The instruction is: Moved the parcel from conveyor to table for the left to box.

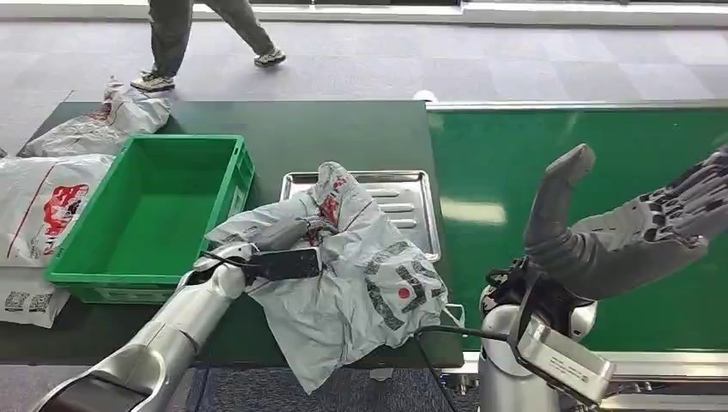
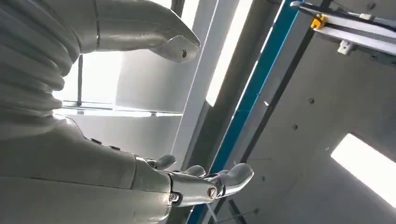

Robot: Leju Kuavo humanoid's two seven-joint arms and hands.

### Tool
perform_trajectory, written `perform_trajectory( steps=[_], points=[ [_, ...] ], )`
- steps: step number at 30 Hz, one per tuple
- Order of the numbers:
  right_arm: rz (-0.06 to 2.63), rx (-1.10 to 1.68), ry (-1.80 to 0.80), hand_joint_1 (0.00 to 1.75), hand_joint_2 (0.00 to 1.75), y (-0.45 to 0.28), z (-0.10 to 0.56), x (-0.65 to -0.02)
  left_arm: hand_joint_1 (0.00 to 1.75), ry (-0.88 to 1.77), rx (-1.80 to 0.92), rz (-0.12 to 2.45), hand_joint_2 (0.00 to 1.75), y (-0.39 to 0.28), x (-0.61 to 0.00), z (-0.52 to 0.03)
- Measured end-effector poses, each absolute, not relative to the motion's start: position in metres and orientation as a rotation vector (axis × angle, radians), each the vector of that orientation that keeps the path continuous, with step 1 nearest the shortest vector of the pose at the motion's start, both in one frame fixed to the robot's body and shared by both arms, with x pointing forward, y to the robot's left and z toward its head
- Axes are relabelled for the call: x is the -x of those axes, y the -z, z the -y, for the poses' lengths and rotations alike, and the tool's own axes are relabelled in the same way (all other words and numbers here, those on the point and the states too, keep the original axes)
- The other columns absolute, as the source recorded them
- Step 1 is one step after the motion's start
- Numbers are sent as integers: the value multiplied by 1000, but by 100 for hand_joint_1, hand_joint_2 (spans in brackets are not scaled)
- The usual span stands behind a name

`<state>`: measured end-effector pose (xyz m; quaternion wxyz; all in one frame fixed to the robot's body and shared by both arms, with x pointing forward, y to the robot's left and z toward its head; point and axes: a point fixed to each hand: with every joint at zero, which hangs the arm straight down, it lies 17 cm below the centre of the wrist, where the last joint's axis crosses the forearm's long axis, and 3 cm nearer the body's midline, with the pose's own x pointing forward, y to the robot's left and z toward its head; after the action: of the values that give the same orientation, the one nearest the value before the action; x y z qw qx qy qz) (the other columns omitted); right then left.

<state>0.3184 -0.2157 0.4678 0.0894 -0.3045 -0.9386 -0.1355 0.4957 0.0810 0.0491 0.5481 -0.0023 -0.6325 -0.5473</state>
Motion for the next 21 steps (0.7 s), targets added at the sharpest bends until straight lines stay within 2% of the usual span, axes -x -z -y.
perform_trajectory(
  steps=[21],
  points=[
    [2788, 922, 395, 0, 175, -467, 217, -319, 175, 1212, 107, 1586, 175, -68, -496, -75]
  ],
)
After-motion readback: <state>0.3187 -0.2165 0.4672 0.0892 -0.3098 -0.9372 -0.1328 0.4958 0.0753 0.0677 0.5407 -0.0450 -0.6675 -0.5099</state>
